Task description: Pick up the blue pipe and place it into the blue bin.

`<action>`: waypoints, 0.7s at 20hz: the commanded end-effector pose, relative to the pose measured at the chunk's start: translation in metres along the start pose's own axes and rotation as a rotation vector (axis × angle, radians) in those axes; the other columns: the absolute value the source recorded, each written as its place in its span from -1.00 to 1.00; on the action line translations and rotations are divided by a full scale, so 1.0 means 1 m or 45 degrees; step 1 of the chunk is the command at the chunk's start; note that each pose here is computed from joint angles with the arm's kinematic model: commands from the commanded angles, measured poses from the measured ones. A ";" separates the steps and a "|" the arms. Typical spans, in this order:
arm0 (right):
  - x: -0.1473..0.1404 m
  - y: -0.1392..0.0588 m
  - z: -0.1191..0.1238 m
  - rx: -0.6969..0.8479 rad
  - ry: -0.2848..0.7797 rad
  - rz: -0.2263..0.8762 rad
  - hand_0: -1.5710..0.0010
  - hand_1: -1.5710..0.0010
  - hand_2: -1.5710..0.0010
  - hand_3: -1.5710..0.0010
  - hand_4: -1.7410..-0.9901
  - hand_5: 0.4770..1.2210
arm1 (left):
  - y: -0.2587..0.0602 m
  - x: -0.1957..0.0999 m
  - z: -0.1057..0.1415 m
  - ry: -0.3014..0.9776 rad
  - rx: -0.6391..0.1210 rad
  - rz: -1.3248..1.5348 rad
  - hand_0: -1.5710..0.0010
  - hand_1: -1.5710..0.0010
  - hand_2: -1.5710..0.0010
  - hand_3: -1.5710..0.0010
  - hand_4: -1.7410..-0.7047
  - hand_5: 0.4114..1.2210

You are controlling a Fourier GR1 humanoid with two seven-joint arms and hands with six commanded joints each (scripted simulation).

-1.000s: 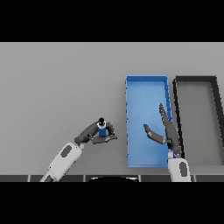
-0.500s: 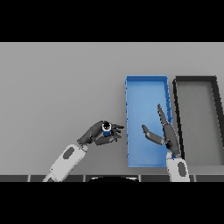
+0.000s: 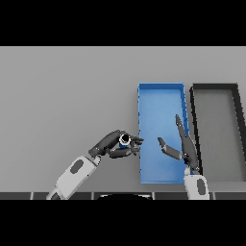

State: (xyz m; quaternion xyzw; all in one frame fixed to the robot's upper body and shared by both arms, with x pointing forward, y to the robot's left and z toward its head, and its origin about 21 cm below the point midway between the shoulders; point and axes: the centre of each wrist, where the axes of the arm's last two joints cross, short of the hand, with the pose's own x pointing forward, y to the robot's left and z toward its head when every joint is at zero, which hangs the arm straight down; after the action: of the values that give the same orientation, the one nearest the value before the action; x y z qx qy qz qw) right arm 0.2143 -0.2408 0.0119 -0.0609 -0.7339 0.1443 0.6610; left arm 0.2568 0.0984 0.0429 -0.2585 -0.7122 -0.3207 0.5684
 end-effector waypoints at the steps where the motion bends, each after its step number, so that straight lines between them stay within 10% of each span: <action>1: -0.001 -0.001 0.000 -0.005 0.003 0.003 1.00 1.00 1.00 1.00 0.63 -0.66 | 0.001 0.000 -0.002 0.013 0.010 -0.007 -0.99 -0.99 -0.99 -0.90 -1.00 0.99; 8: 0.000 -0.001 0.008 -0.026 -0.036 -0.059 1.00 1.00 1.00 1.00 0.48 -0.63 | 0.002 0.000 0.004 0.020 0.013 -0.020 -1.00 -1.00 -1.00 -0.90 -1.00 1.00; 14: 0.062 -0.038 -0.005 0.372 -0.277 -0.277 1.00 1.00 1.00 1.00 0.22 -0.84 | 0.001 0.003 0.000 0.037 -0.003 -0.038 -1.00 -1.00 -1.00 -0.90 -1.00 1.00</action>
State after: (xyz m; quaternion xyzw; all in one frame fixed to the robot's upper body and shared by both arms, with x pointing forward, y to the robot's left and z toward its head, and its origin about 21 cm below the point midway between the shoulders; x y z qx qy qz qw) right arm 0.2155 -0.2588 0.0827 0.1317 -0.7762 0.1831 0.5888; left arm 0.2573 0.0992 0.0461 -0.2454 -0.7075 -0.3337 0.5726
